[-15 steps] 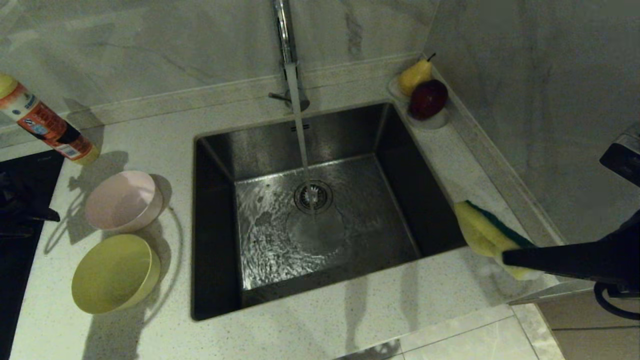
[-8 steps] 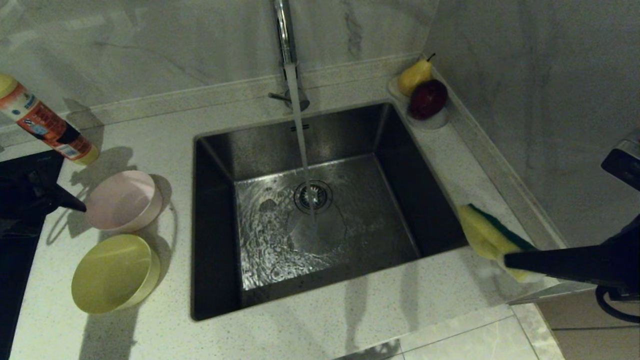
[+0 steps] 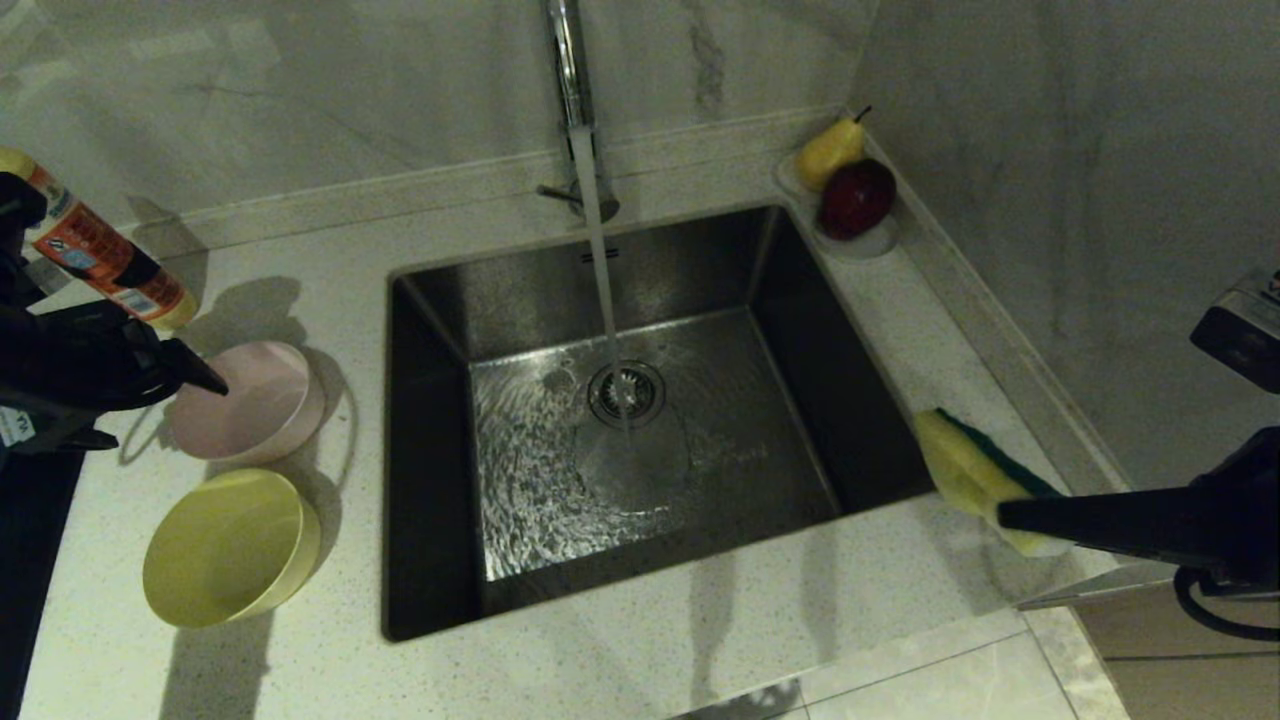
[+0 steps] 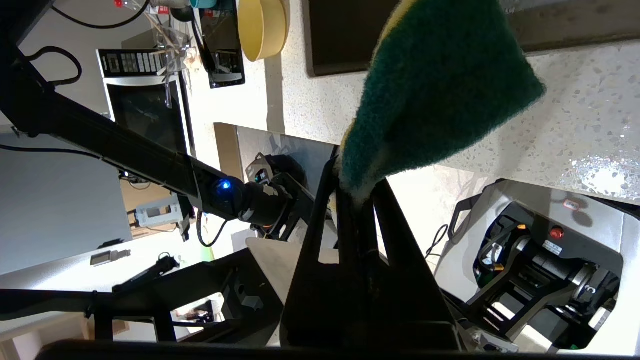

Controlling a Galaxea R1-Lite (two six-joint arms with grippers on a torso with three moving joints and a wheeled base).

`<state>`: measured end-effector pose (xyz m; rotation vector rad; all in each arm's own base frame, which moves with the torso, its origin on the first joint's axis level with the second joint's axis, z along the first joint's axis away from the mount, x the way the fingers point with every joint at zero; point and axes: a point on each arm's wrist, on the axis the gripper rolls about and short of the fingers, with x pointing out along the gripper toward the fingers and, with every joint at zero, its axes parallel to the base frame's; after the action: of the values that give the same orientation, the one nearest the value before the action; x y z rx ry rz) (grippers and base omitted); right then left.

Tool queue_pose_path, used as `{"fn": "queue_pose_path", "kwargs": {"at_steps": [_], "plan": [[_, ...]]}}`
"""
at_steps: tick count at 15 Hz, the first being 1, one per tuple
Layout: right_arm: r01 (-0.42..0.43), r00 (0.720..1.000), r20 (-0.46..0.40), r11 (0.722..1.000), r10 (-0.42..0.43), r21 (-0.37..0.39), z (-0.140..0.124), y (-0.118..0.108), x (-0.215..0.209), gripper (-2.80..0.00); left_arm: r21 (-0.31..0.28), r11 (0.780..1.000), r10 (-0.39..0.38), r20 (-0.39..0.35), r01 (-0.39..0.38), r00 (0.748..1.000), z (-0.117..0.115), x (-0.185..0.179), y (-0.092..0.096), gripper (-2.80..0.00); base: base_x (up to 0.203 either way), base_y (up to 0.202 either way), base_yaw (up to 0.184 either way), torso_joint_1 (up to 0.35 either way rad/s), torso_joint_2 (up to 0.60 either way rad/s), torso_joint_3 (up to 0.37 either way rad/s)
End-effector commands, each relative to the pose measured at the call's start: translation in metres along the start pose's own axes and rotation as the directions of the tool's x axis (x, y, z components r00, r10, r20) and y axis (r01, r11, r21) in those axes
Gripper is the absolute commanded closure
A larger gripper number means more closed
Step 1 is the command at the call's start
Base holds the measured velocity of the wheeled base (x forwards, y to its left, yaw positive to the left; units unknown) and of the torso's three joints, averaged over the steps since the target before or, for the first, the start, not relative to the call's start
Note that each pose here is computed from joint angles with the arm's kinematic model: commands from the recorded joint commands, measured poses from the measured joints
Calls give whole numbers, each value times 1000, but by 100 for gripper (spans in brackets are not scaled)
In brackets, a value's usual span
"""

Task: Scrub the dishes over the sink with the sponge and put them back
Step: Wash the bowl

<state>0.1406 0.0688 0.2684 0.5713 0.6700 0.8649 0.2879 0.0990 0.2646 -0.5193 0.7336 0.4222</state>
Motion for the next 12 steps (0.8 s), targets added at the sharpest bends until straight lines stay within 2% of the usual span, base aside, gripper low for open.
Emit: {"fn": "queue_pose_path", "kwargs": {"at_steps": [1, 8, 12], "plan": [[-3, 1000, 0, 1000, 3, 3, -1, 0, -1, 0, -2, 1000, 8, -21, -8, 1000, -1, 7, 0, -280, 0, 0, 0, 0, 0, 0], [-1, 1000, -3, 1000, 1, 7, -2, 0, -1, 0, -17, 999, 44, -109, -47, 993, -11, 36, 6, -280, 0, 0, 0, 0, 0, 0], [-6, 1000, 5, 1000, 6, 1, -2, 2, -4, 0, -23, 998, 49, -117, -52, 992, -13, 37, 7, -280, 0, 0, 0, 0, 0, 0]]}}
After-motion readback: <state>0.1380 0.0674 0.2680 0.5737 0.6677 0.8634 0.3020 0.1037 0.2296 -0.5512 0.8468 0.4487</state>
